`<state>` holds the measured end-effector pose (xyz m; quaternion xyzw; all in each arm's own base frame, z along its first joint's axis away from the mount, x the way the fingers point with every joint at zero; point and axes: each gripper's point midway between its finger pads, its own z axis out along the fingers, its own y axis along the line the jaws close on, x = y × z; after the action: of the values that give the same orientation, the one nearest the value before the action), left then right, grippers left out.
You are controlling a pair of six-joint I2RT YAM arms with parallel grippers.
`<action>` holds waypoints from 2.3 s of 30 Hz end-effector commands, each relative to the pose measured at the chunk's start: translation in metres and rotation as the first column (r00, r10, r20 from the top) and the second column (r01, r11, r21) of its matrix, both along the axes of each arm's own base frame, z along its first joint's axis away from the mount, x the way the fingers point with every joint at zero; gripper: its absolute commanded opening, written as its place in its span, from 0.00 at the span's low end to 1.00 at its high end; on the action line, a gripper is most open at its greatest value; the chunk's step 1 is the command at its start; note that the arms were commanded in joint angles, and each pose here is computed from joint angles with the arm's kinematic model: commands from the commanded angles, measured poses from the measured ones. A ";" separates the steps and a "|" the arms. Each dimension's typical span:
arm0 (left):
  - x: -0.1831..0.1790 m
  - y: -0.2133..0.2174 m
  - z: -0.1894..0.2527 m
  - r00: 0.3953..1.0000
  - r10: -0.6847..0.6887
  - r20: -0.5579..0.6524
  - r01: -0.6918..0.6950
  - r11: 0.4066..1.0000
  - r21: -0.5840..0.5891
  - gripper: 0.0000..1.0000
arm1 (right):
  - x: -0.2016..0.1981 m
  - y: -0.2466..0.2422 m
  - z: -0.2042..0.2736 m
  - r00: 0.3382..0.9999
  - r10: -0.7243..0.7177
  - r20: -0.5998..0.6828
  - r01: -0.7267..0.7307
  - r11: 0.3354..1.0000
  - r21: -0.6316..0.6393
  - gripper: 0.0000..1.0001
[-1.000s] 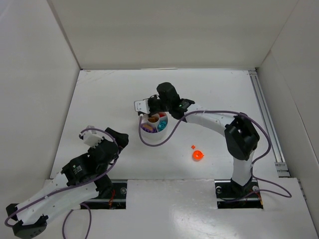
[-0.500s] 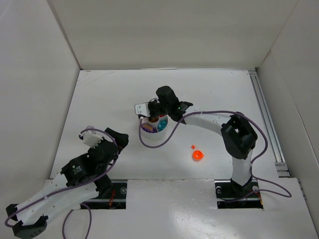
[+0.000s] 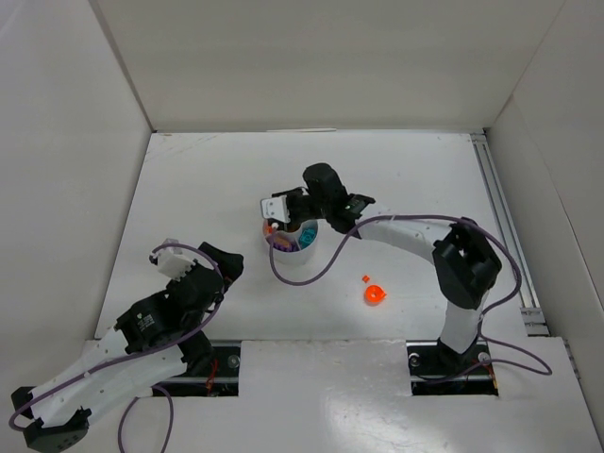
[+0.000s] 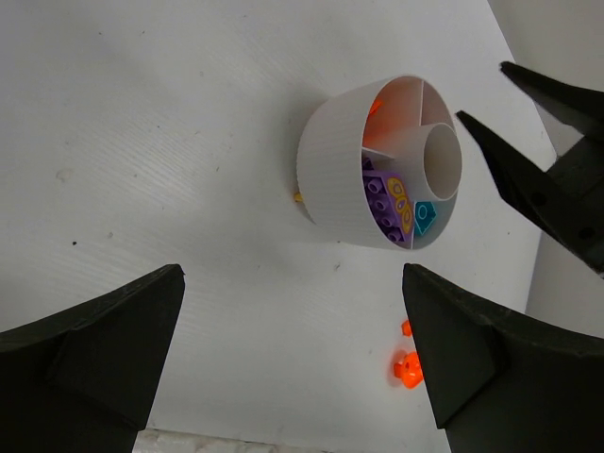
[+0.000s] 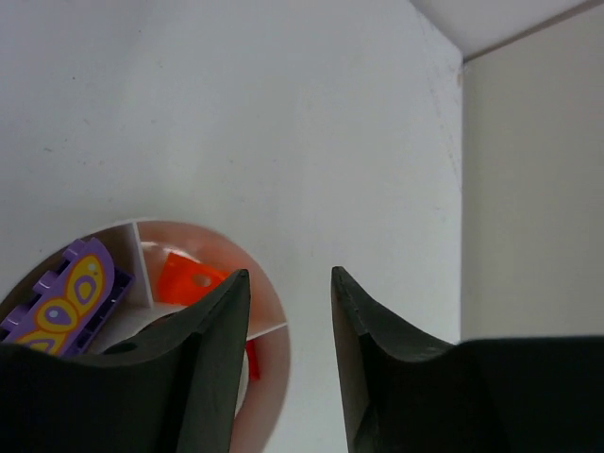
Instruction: Sort the legos into containers by color
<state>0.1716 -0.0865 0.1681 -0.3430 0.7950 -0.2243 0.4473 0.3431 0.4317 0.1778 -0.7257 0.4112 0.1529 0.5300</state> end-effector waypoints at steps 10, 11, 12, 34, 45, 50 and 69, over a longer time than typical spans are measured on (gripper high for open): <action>0.011 -0.033 0.017 0.985 -0.167 0.042 0.164 0.984 0.073 1.00 | -0.014 -0.050 0.110 0.975 -0.221 0.036 0.210 0.958 0.193 0.71; 0.012 -0.038 0.022 0.981 -0.188 0.049 0.184 0.980 0.081 1.00 | -0.014 -0.061 0.109 0.962 -0.271 0.017 0.263 0.945 0.196 0.78; 0.013 -0.042 0.020 0.972 -0.229 0.045 0.222 0.967 0.124 1.00 | -0.022 -0.077 0.125 0.947 -0.320 -0.021 0.316 0.918 0.241 0.83; -0.020 -0.320 -0.015 0.464 -0.885 -0.035 0.864 0.444 0.236 0.67 | -0.083 -0.440 0.032 -0.027 -0.946 -0.324 1.000 -0.021 -0.022 1.00; -0.015 -0.374 -0.074 0.389 -0.910 -0.141 0.910 0.355 0.216 0.47 | -0.087 -0.457 0.036 -0.058 -0.964 -0.259 0.998 -0.056 -0.014 1.00; -0.005 -0.377 -0.087 0.392 -0.905 -0.163 0.917 0.371 0.149 0.43 | -0.088 -0.457 0.039 -0.052 -0.966 -0.253 0.999 -0.052 -0.006 1.00; 0.002 -0.348 -0.091 0.470 -0.868 -0.161 0.878 0.442 0.183 0.39 | -0.084 -0.447 0.037 0.013 -0.964 -0.266 1.000 0.011 0.007 1.00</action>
<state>0.1694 -0.4354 0.0447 0.1810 0.9033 -0.2931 0.2559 0.2538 -0.0173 0.2078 -0.1614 0.8400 -0.1592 0.4930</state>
